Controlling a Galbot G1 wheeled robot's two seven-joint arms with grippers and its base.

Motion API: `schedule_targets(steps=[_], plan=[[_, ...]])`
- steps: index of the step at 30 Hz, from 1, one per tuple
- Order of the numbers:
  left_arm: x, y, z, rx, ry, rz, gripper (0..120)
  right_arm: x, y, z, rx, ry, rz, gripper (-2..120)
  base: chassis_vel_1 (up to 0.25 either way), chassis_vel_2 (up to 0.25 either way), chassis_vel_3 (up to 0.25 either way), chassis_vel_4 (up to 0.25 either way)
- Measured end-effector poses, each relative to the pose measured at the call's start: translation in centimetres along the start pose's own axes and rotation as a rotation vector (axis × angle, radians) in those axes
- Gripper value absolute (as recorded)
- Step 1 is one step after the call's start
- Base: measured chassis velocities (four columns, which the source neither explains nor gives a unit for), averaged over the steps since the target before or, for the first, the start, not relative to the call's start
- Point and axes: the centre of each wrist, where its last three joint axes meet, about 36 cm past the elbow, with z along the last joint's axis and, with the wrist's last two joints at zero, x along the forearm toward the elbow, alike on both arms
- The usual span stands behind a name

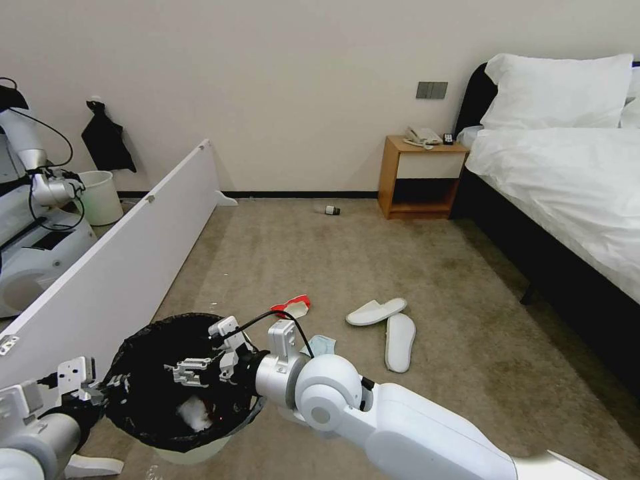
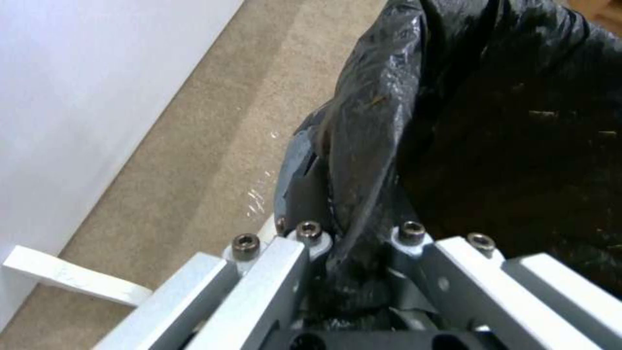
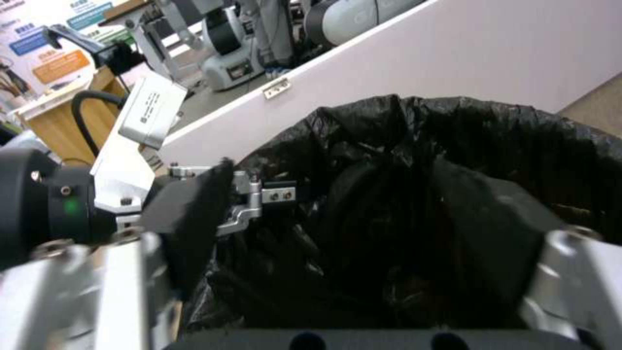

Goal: Pick up the trash bin, then pick up the garbage from the floor and place it into the trash bin.

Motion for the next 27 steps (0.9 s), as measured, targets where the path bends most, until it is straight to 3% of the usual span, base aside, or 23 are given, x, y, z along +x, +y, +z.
schedule_targets(steps=[1, 3, 13, 21, 27], plan=[[0.0, 0.0, 0.0, 0.0, 0.0, 0.0, 4, 0.0, 0.0, 0.0, 0.0, 0.0, 0.0, 86, 0.0, 0.0, 0.0, 0.0], [0.0, -0.1, 0.1, 0.001, 0.003, 0.002, 4, 0.1, 0.2, 0.0, 0.004, -0.001, -0.002, 98, 0.0, 0.0, 0.0, 0.0], [0.0, -0.1, 0.0, 0.003, -0.003, -0.002, 4, 0.9, -0.4, -2.3, 0.048, -0.097, 0.03, 100, 0.0, 0.0, 0.0, 0.0], [0.1, 0.6, -0.3, 0.011, -0.014, -0.022, 4, 4.3, -4.7, -7.3, 0.054, -0.332, 0.197, 100, 0.0, 0.0, 0.0, 0.0], [0.1, 1.2, -0.8, 0.02, -0.026, -0.034, 4, 8.1, -7.9, -7.2, 0.019, -0.416, 0.39, 100, 0.0, 0.0, 0.0, 0.0]])
